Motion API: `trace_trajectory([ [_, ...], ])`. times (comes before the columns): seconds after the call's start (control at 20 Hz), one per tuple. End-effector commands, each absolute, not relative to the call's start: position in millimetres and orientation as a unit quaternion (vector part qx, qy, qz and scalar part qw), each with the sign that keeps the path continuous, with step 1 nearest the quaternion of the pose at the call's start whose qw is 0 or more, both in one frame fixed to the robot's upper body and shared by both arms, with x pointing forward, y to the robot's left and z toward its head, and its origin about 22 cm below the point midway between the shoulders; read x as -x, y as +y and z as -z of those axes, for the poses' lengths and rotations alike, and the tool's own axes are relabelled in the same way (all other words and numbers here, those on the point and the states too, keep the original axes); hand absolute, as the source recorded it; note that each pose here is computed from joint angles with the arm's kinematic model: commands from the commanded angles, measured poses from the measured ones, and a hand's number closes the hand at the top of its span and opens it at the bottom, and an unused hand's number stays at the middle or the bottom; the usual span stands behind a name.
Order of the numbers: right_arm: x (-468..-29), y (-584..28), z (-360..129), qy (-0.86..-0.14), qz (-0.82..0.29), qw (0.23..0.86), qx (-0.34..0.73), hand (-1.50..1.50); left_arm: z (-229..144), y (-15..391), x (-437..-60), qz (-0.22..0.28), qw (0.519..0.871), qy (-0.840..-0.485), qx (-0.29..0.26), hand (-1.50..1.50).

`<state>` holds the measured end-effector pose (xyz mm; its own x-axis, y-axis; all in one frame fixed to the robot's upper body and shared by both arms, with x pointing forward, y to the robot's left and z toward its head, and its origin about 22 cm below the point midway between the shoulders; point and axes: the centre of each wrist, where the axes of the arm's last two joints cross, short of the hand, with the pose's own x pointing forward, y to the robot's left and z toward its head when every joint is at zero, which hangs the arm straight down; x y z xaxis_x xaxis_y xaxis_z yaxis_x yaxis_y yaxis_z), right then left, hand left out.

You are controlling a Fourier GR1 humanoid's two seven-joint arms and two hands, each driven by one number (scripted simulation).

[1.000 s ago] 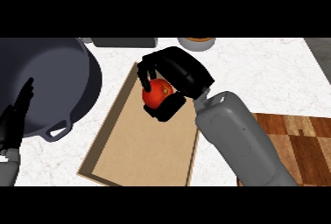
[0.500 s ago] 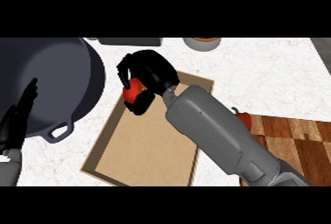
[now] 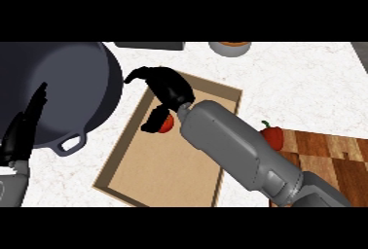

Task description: Pick the tomato from the cutting board and place it in the cardboard box

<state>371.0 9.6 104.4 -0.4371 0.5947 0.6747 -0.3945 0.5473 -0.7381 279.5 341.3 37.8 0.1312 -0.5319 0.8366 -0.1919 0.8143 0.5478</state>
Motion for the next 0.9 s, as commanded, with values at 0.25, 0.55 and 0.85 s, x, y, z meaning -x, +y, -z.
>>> trace_trajectory([
  [0.25, -375, 3, -92, -0.78, -0.361, 0.51, 0.025, -1.5, -31, 348, -275, 0.113, 0.711, -0.635, -0.282, 0.0],
  [0.55, -392, -5, -118, -0.804, -0.257, 0.535, -0.021, -1.5, -23, 358, -271, 0.111, 0.716, -0.624, -0.293, 0.0],
  [0.85, -425, -74, -119, -0.81, -0.22, 0.54, -0.061, -1.5, -21, 376, -258, 0.099, 0.722, -0.618, -0.296, 0.0],
])
